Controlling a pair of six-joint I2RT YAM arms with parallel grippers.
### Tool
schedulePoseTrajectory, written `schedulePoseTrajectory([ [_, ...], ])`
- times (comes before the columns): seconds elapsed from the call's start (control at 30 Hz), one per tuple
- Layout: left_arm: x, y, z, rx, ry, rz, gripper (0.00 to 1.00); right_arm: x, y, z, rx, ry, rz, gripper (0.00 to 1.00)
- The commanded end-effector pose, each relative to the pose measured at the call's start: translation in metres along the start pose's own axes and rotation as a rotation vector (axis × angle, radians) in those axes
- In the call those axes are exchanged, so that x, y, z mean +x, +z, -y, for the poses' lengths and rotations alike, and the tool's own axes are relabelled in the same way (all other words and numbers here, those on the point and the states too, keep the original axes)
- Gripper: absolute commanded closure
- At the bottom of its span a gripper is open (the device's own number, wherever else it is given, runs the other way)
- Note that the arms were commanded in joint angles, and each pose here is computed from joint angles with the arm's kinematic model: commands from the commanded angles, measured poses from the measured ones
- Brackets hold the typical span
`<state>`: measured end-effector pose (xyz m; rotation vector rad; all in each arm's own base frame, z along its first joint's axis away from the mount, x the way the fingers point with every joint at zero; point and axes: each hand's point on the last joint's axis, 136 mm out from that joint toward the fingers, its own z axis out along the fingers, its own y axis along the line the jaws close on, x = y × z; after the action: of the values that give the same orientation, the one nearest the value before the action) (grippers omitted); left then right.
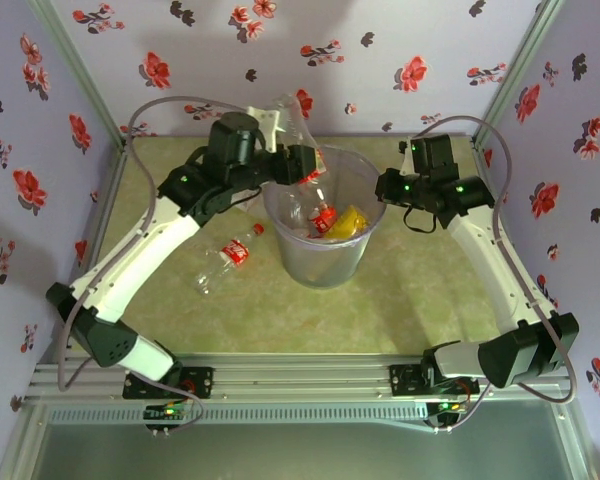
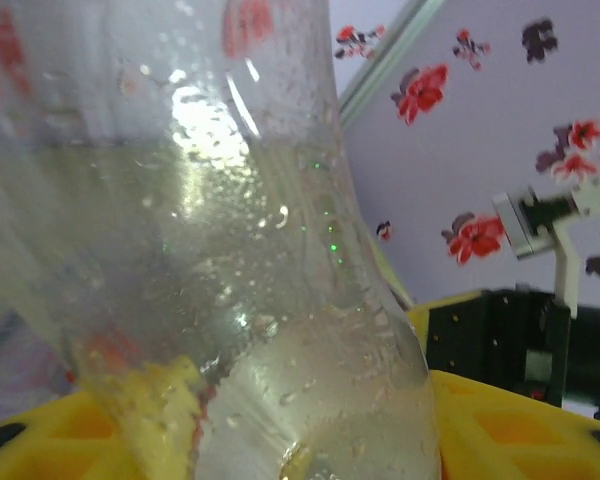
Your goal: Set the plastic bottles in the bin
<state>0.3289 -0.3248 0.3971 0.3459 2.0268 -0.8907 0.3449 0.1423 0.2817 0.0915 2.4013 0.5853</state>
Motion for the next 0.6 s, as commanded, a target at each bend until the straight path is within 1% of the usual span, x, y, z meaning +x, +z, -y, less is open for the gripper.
schedulePoseTrajectory([
  [0.0,0.008,0.004,0.005,-0.03,0.183,-0.042,1.0,0.023,0.011,0.0,0.005,0.006,-0.088,0.98],
  [0.13,0.031,0.014,0.007,-0.055,0.294,-0.134,1.0,0.022,0.012,0.0,0.008,-0.001,-0.092,0.98],
  [0.27,0.048,0.024,0.003,-0.073,0.36,-0.187,1.0,0.023,0.014,0.001,0.012,-0.003,-0.096,0.98],
  [0.43,0.068,0.035,-0.002,-0.073,0.403,-0.239,1.0,0.023,0.014,0.003,0.024,-0.006,-0.096,0.98],
  [0.57,0.1,0.045,-0.008,-0.076,0.424,-0.323,1.0,0.022,0.015,0.003,0.025,-0.008,-0.095,0.98],
])
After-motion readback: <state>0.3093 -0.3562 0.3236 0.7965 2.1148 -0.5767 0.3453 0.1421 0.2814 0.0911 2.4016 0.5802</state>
